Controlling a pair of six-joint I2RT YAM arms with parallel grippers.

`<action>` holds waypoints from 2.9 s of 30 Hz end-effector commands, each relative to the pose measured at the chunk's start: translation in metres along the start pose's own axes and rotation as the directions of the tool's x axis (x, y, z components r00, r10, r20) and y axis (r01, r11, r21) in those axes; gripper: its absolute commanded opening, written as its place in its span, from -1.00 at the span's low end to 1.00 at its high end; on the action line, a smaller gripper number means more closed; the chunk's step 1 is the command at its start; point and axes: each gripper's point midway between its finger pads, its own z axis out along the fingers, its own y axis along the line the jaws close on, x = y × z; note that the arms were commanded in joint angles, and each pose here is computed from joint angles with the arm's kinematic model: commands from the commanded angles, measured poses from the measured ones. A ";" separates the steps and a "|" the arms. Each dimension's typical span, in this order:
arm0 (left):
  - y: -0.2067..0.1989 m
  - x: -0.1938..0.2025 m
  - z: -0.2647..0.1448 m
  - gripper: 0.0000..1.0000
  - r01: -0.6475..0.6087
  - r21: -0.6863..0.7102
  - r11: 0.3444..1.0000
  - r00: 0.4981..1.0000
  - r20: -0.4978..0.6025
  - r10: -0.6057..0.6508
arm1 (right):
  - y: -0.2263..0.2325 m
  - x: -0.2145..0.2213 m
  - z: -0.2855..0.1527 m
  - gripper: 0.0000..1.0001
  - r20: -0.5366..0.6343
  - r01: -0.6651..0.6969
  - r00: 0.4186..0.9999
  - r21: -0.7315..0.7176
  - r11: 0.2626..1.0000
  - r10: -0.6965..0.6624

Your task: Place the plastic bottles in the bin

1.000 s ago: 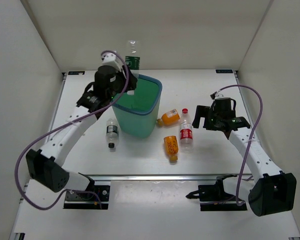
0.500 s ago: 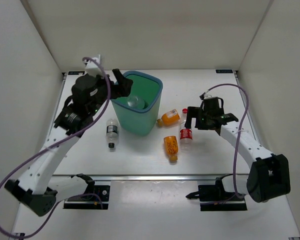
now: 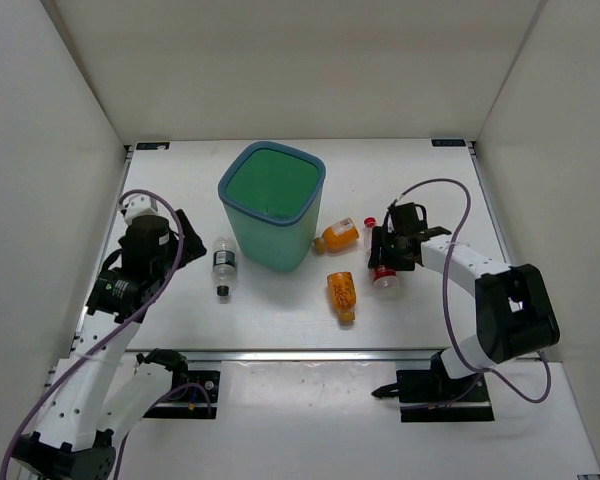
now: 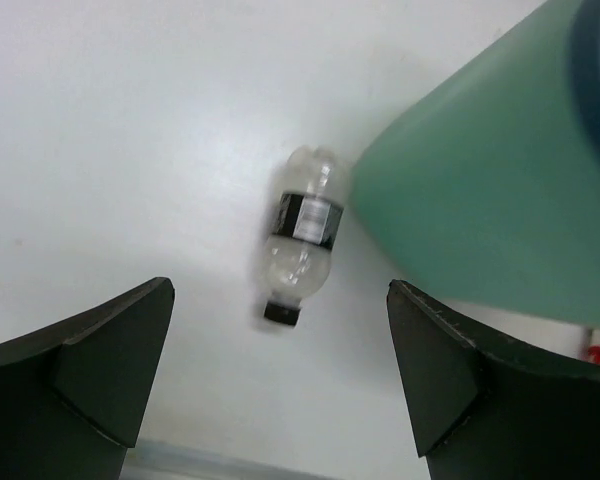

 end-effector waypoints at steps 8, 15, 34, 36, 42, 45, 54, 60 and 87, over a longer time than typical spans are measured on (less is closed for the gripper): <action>0.002 0.048 0.009 0.98 0.081 0.018 0.997 0.988 -0.131 -0.078 | 0.002 -0.086 -0.083 -0.16 0.300 -0.037 0.954 0.035 0.999 0.025; 0.002 0.089 0.025 0.97 0.114 0.037 0.993 0.965 -0.240 -0.102 | 0.117 -0.215 -0.240 -0.18 0.778 0.283 0.615 -0.068 0.957 -0.127; 0.002 0.110 0.070 0.97 0.080 0.046 0.996 0.969 -0.238 -0.067 | 0.313 -0.220 -0.192 0.25 0.848 0.692 0.513 -0.317 0.649 -0.132; 0.001 0.119 0.077 0.97 0.066 0.056 0.996 0.965 -0.257 -0.050 | 0.314 -0.217 -0.202 0.56 0.861 0.711 0.489 -0.301 0.635 -0.139; -0.008 0.136 0.088 0.97 0.067 0.097 0.993 0.956 -0.292 -0.036 | 0.310 -0.213 -0.261 0.98 0.915 0.735 0.390 -0.243 0.633 -0.102; -0.004 0.141 0.091 0.96 0.077 0.093 0.993 0.955 -0.291 -0.047 | 0.287 -0.206 -0.276 0.99 0.931 0.718 0.350 -0.194 0.669 -0.106; -0.011 0.169 0.108 0.97 0.064 0.112 0.992 0.937 -0.348 -0.021 | 0.144 -0.177 -0.288 0.98 0.882 0.463 0.469 -0.280 0.841 0.036; -0.010 0.160 0.117 0.30 0.023 0.050 0.998 0.945 -0.326 -0.005 | 0.076 -0.144 -0.245 0.98 0.793 0.301 0.608 -0.256 0.919 0.022; -0.223 -0.042 0.016 -0.17 -0.094 0.554 0.827 0.994 0.093 0.051 | 0.035 -0.036 -0.086 1.00 0.416 0.236 0.891 -0.083 0.968 -0.181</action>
